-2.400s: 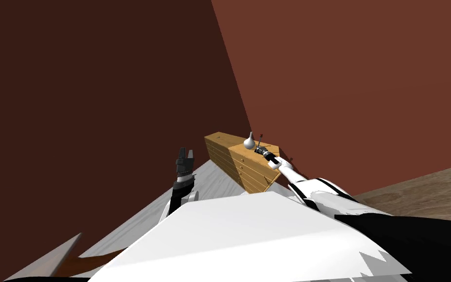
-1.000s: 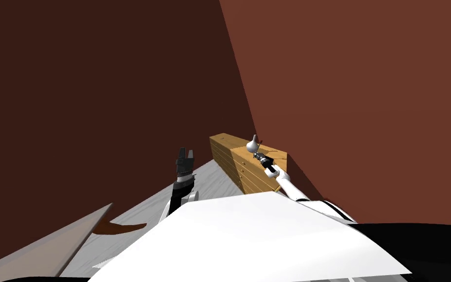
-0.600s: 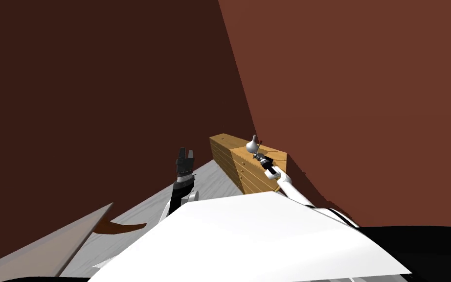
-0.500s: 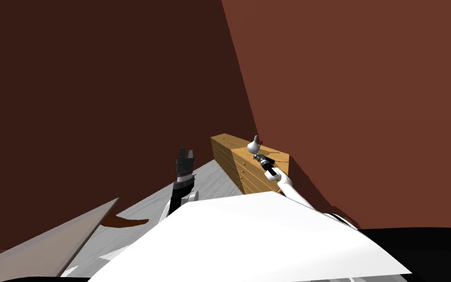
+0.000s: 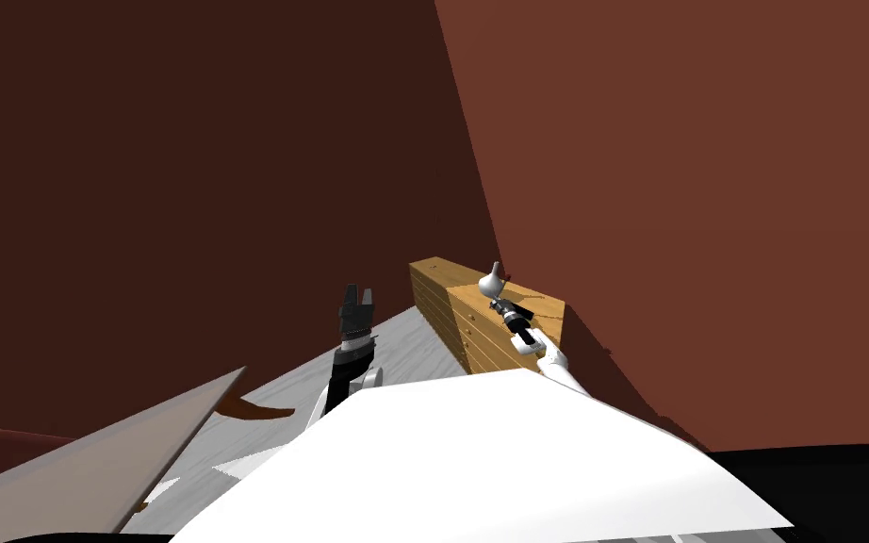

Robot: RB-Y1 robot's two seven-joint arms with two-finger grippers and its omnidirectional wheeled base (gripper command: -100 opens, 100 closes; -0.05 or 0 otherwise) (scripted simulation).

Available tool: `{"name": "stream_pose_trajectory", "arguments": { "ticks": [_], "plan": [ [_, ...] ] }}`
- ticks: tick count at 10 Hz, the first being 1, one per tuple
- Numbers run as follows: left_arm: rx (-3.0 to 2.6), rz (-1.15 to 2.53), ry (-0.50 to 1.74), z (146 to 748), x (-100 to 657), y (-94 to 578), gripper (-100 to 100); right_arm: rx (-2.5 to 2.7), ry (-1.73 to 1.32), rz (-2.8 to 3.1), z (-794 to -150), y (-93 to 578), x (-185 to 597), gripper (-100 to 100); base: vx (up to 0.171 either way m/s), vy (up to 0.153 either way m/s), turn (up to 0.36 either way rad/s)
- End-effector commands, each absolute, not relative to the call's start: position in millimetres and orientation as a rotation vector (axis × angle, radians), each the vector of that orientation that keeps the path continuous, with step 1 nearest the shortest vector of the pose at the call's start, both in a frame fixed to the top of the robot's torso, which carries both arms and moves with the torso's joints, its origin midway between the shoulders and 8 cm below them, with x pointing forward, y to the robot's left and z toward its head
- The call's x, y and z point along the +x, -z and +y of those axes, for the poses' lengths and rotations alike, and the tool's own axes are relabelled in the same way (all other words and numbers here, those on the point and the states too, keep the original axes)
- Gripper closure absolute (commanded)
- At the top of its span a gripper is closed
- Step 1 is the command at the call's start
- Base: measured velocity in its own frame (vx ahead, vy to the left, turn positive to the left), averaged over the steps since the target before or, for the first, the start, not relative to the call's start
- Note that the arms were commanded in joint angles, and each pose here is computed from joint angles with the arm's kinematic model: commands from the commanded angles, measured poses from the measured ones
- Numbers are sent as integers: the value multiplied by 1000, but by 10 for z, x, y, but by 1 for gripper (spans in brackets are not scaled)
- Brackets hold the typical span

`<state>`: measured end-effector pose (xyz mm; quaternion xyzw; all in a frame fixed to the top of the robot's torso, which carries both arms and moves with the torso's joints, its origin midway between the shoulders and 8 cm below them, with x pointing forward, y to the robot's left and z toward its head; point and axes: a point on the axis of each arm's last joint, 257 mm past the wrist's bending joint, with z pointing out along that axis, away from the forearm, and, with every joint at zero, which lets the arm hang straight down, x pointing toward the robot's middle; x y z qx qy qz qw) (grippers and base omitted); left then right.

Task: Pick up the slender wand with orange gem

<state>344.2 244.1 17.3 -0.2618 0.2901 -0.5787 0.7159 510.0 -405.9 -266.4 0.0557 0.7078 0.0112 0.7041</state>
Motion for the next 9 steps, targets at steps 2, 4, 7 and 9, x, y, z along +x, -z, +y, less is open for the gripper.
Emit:
{"name": "stream_pose_trajectory", "arguments": {
  "ticks": [2,4,7,9],
  "plan": [
    [-580,642,1281,2441,3442,-173,0,161,2,1588,-4088,2730,4894,100,-6,-81,129],
    [-580,642,1281,2442,3442,-173,0,144,-5,1551,-4032,2532,4938,100,1,-14,-23],
    [-580,642,1281,2442,3442,-173,0,212,65,1580,-4185,2651,4597,100,-6,-84,185],
    [-580,642,1281,2442,3442,-173,0,196,60,1542,-4138,2454,4636,100,-1,2,-40]
  ]
}}
